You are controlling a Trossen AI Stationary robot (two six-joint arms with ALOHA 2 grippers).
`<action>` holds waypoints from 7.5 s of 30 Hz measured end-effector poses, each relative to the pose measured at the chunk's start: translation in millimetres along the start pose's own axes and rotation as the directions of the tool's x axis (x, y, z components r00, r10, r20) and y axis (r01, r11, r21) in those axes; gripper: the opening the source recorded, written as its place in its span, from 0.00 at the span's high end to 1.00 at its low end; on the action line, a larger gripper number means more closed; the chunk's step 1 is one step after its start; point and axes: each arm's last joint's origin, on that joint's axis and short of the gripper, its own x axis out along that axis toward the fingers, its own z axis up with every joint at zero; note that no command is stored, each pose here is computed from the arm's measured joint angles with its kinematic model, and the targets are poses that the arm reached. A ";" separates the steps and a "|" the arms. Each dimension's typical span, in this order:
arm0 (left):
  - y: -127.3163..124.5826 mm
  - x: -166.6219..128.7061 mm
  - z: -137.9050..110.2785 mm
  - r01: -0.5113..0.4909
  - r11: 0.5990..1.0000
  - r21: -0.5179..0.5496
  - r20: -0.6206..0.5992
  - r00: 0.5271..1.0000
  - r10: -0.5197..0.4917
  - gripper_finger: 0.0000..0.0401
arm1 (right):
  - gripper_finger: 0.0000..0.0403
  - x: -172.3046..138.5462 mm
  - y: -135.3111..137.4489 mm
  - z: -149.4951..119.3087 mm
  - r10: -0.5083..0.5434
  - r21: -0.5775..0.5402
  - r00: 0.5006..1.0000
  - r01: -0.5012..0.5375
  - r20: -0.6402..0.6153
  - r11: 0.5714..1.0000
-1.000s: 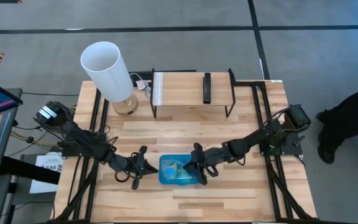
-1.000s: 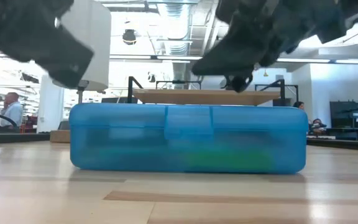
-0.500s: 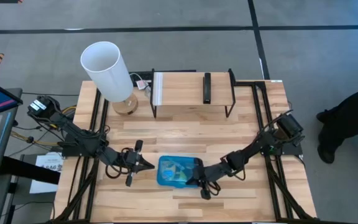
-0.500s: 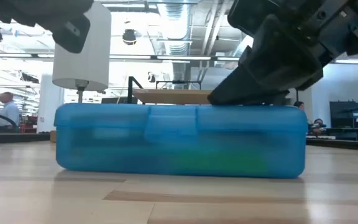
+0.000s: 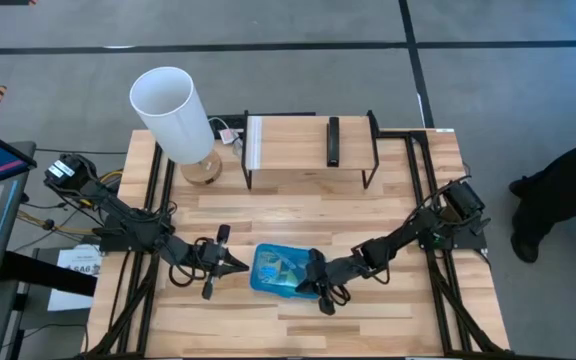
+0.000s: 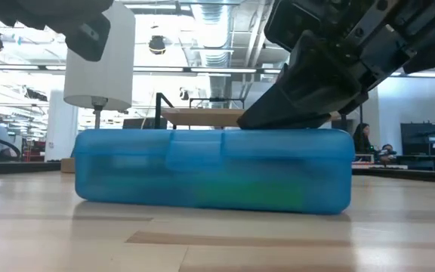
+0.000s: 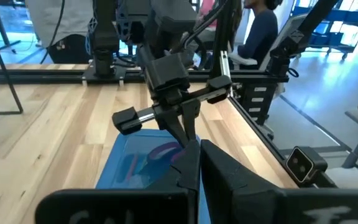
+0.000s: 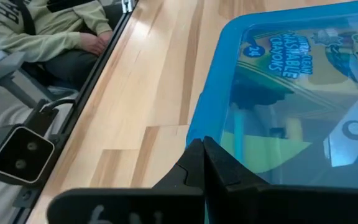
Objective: Pack school essentials
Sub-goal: Close the blue supply box, then return to Home Position
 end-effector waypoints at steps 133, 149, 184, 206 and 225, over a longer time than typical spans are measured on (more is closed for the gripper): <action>97.9 -125.7 -17.4 -0.124 0.991 0.045 0.123 0.985 0.118 1.00 | 0.93 -254.8 -82.4 -27.8 -0.302 -0.076 0.821 0.383 0.484 0.921; 102.9 -114.7 -34.9 -0.157 0.987 0.017 0.201 0.968 0.150 1.00 | 0.93 -254.4 -82.7 -28.8 -0.306 -0.078 0.826 0.385 0.473 0.920; 107.1 -115.3 -36.6 -0.288 0.957 -0.031 0.189 0.939 0.288 1.00 | 0.93 -252.3 -84.2 -33.6 -0.319 -0.093 0.847 0.391 0.424 0.916; 107.0 -115.4 -36.5 -0.288 0.957 -0.031 0.189 0.939 0.288 1.00 | 0.93 -252.3 -84.1 -33.6 -0.318 -0.093 0.848 0.391 0.424 0.916; 107.1 -115.3 -36.6 -0.288 0.957 -0.030 0.189 0.939 0.288 1.00 | 0.93 -252.3 -84.1 -33.7 -0.318 -0.093 0.848 0.390 0.424 0.916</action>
